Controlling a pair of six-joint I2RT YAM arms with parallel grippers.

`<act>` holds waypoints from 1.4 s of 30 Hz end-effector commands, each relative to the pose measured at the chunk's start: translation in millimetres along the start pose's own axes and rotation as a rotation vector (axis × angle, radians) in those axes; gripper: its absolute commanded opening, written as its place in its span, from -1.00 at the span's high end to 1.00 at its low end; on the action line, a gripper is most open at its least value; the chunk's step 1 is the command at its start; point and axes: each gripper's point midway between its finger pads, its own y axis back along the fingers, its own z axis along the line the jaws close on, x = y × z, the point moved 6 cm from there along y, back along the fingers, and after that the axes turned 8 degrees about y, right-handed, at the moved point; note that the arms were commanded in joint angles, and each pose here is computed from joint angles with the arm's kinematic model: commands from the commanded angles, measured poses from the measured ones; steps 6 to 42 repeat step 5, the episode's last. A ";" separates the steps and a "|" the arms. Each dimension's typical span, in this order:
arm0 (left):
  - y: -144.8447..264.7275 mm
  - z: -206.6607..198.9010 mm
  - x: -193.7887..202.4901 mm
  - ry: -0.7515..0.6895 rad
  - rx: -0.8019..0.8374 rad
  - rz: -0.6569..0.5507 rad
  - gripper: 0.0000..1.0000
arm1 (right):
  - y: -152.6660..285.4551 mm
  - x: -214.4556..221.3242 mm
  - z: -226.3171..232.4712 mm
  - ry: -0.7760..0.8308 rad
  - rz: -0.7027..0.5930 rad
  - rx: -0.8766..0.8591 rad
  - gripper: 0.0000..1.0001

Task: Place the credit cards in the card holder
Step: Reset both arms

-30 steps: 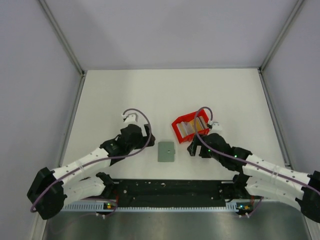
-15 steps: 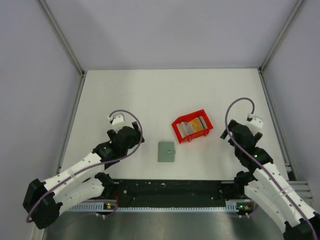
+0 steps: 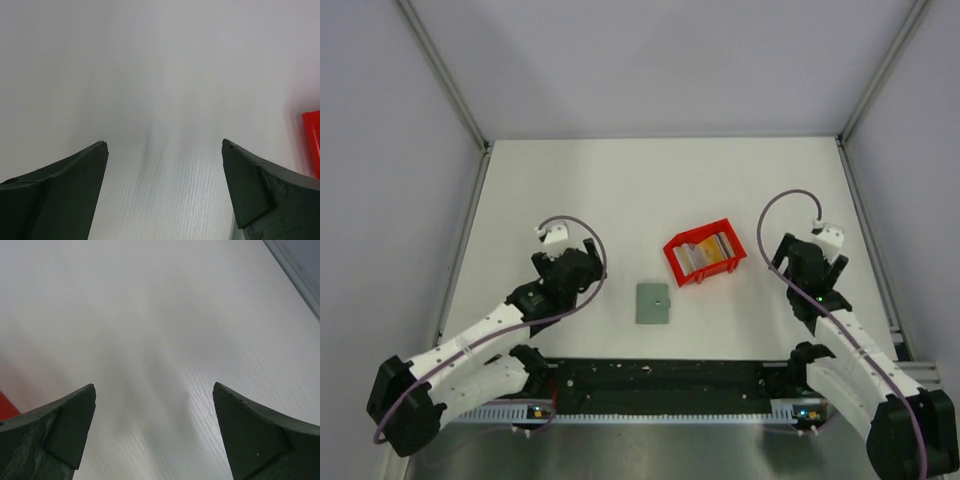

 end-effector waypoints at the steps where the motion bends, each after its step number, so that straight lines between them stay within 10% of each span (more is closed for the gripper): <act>1: -2.4 -11.2 -10.0 0.020 0.052 -0.045 -0.97 | -11.5 -17.9 8.1 -0.007 -0.136 -0.026 -0.98; 42: -2.7 -11.7 -16.1 0.020 0.050 -0.074 -0.97 | -17.0 -17.6 12.4 -0.005 -0.213 -0.063 -0.97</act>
